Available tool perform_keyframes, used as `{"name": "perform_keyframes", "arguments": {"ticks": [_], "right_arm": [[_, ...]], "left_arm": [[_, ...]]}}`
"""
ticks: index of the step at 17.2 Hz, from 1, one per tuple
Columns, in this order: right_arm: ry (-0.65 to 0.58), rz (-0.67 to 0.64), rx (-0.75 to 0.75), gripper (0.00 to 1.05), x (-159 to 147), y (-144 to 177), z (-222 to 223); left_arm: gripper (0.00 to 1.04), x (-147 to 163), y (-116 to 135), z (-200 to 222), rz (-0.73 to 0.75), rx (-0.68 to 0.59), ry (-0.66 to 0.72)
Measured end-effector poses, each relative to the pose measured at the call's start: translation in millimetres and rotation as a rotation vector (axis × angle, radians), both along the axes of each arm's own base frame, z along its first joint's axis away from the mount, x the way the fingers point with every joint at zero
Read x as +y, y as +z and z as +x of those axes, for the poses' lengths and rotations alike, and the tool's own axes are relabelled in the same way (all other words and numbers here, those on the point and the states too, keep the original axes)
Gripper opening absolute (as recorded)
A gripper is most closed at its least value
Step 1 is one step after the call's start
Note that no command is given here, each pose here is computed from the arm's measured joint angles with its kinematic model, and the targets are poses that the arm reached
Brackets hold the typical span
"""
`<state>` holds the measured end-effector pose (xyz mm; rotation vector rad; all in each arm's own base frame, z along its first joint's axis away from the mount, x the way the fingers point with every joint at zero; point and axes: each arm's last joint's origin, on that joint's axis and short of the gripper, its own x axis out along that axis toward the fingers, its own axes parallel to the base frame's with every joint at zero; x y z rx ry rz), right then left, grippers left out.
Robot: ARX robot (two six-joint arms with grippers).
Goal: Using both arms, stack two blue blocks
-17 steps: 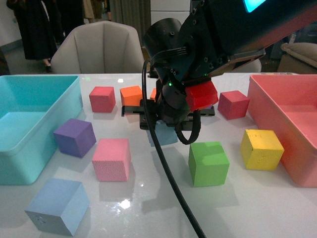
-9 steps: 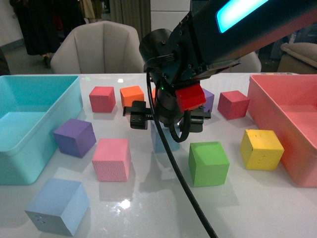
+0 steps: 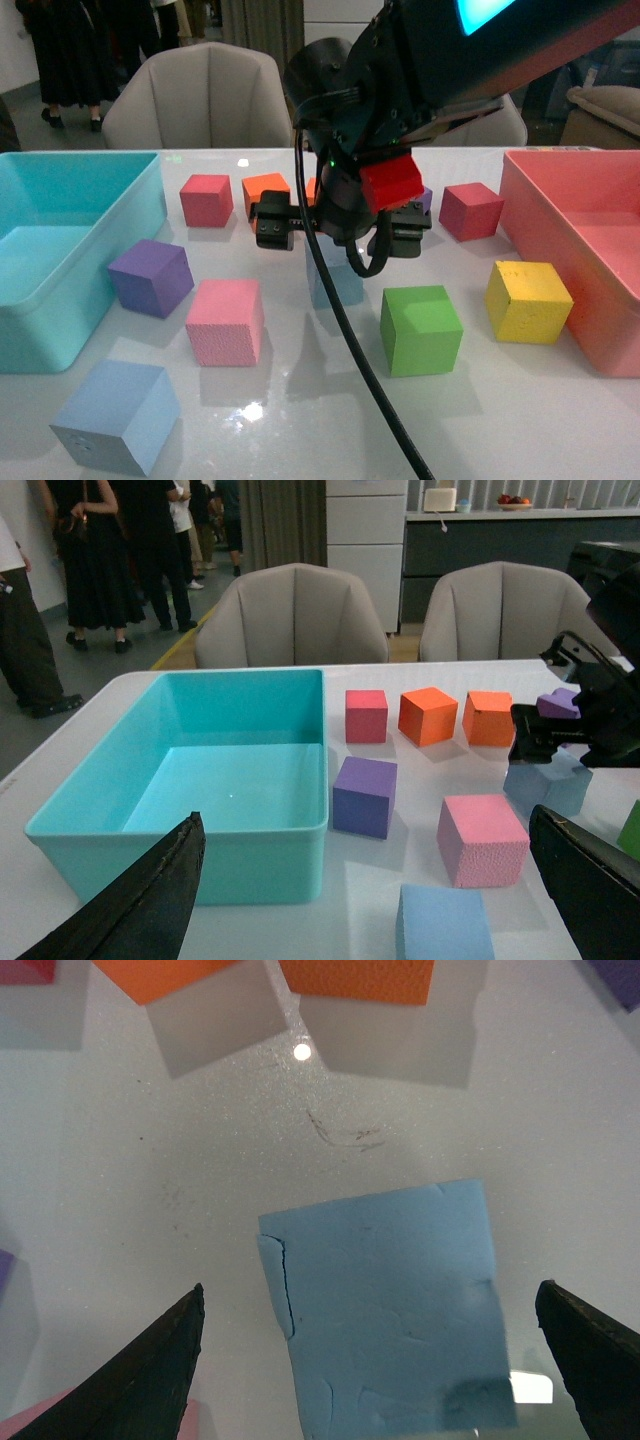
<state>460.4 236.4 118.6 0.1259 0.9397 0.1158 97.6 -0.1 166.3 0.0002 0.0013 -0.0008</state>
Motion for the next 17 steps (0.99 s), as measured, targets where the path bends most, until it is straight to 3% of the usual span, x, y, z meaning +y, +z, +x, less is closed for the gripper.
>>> {"name": "perform_keyframes", "arguments": {"ticks": [5, 8, 11, 13, 15, 17], "right_arm": [[-0.021, 0.051, -0.141, 0.98, -13, 51, -17], [-0.059, 0.062, -0.365, 0.98, -33, 94, -51], [-0.099, 0.076, -0.476, 0.98, -54, 109, -83], [-0.150, 0.024, -0.727, 0.83, -78, 101, -100], [-0.139, -0.055, -0.842, 0.66, -117, 86, -135], [-0.166, -0.096, -0.938, 0.46, -160, 92, -183]], "left_arm": [[0.98, 0, 0, 0, 0.000, 0.000, 0.000], [0.98, 0, 0, 0, 0.000, 0.000, 0.000], [0.98, 0, 0, 0, 0.000, 0.000, 0.000], [0.98, 0, 0, 0, 0.000, 0.000, -0.001], [0.98, 0, 0, 0, 0.000, 0.001, 0.000], [0.98, 0, 0, 0, 0.000, 0.000, 0.000]]}}
